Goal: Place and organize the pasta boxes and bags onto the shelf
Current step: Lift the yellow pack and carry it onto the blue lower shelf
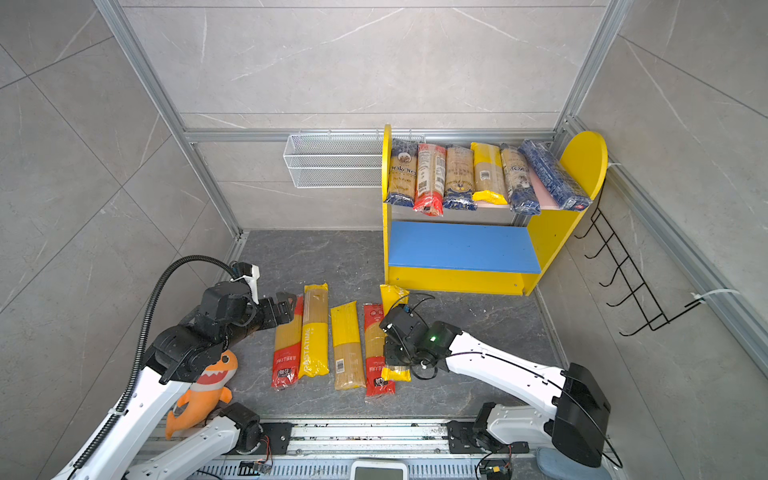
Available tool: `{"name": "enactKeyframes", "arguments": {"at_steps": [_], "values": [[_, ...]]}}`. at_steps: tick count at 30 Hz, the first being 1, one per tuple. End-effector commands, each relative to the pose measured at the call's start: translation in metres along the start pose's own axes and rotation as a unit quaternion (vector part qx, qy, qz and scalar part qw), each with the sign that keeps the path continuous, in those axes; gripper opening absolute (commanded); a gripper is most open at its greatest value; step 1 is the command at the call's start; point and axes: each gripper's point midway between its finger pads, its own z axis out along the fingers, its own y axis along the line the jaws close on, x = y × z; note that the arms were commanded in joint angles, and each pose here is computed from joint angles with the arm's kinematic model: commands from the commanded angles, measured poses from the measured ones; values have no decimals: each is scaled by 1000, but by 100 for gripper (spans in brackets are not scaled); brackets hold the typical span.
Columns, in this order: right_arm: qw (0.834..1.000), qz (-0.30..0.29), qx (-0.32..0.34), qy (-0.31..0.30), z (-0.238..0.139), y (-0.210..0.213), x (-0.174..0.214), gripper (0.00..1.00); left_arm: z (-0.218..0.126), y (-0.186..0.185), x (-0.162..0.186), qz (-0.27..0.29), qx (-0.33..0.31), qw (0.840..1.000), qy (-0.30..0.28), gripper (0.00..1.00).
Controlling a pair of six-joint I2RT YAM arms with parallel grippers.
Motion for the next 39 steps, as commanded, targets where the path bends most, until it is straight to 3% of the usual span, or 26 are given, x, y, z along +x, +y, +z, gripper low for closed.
{"name": "enactKeyframes", "arguments": {"at_steps": [1,18,39], "values": [[996,-16,-29,-79,-25,8,-40,0,-7,-14,-23,10,25,999,-30,100],[980,-42,78,-178,-44,-40,-162,0,13,-40,-53,38,38,998,-37,100],[970,-37,83,-227,-19,-48,-267,0,26,-51,-71,66,29,997,-36,100]]}}
